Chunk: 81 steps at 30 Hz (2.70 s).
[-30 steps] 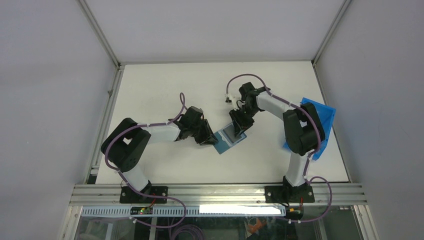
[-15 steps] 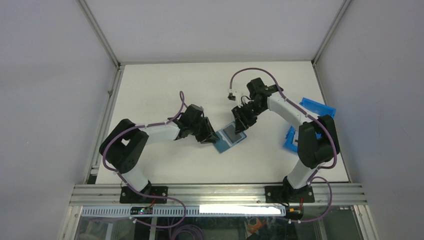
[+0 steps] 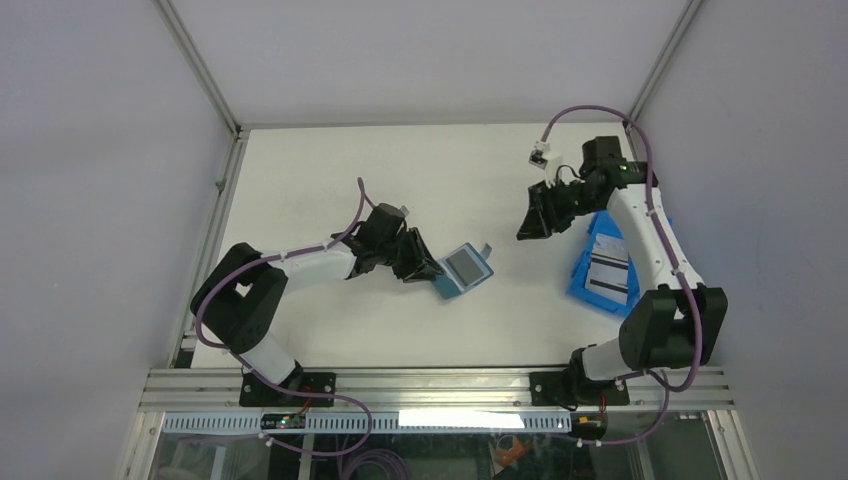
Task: Put the credit cards into the card holder
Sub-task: Move the storage box to the center of the board.
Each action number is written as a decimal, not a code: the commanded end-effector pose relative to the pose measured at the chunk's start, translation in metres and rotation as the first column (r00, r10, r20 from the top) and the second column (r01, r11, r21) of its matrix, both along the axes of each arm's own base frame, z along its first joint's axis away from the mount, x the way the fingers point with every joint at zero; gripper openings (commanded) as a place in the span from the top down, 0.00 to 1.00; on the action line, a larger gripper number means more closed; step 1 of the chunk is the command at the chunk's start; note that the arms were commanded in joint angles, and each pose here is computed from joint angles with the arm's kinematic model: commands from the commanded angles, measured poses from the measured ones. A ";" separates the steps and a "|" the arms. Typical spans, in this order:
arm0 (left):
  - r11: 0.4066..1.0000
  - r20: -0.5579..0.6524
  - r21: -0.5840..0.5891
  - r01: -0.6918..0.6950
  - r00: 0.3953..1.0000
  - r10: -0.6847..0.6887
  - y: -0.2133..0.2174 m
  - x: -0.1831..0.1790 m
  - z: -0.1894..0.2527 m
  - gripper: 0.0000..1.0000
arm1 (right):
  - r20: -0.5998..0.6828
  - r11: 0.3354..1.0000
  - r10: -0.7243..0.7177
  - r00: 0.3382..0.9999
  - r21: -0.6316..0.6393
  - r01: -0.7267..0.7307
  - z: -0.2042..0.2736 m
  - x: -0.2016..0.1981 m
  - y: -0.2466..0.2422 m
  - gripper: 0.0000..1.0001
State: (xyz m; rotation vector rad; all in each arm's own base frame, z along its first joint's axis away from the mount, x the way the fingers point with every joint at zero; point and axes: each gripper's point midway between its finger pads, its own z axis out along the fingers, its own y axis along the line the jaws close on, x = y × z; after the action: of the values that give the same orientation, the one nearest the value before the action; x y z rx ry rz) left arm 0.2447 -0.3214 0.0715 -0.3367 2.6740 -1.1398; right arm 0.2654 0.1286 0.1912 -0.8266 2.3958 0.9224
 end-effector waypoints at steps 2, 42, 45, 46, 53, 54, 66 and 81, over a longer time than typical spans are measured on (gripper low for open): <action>0.997 0.031 -0.052 0.051 0.998 -0.050 -0.013 0.002 0.016 0.68 | 0.075 0.993 -0.114 0.991 0.043 0.111 0.038 -0.001 -0.031 0.56; 0.998 -0.031 -0.044 0.052 0.998 -0.054 -0.007 -0.006 -0.008 0.68 | 0.124 0.837 0.045 0.991 -0.546 0.030 -0.045 -0.008 -0.252 0.48; 0.998 -0.034 -0.041 0.046 0.998 -0.047 -0.007 -0.006 -0.009 0.68 | 0.092 0.826 0.214 0.973 -0.549 -0.130 -0.054 -0.011 -0.248 0.50; 0.998 -0.034 -0.039 0.042 0.998 -0.044 -0.007 -0.006 -0.009 0.68 | 0.080 0.821 0.246 0.966 -0.547 -0.164 -0.057 -0.011 -0.245 0.51; 0.999 -0.032 -0.032 0.030 0.999 -0.031 -0.005 -0.004 -0.011 0.68 | 0.068 0.835 0.265 0.962 -0.515 -0.194 -0.084 -0.009 -0.209 0.68; 0.999 -0.032 -0.033 0.030 0.999 -0.031 -0.005 -0.004 -0.010 0.68 | 0.073 0.843 0.256 0.964 -0.505 -0.186 -0.087 -0.008 -0.202 0.70; 0.998 -0.028 -0.051 0.047 0.998 -0.049 -0.011 -0.002 -0.014 0.69 | 0.157 0.945 0.136 0.978 -0.316 -0.081 -0.081 0.032 -0.099 0.74; 0.995 -0.011 -0.082 0.054 0.998 -0.055 -0.002 0.009 -0.018 0.68 | 0.016 0.918 -0.031 0.999 -0.395 0.035 -0.068 0.040 -0.085 0.47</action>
State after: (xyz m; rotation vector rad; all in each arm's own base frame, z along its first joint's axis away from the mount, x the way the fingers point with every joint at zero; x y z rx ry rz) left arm 0.2492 -0.3195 0.0432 -0.3525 2.7146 -1.1981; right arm 0.3217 0.0547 0.1073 -0.9781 2.5575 0.4998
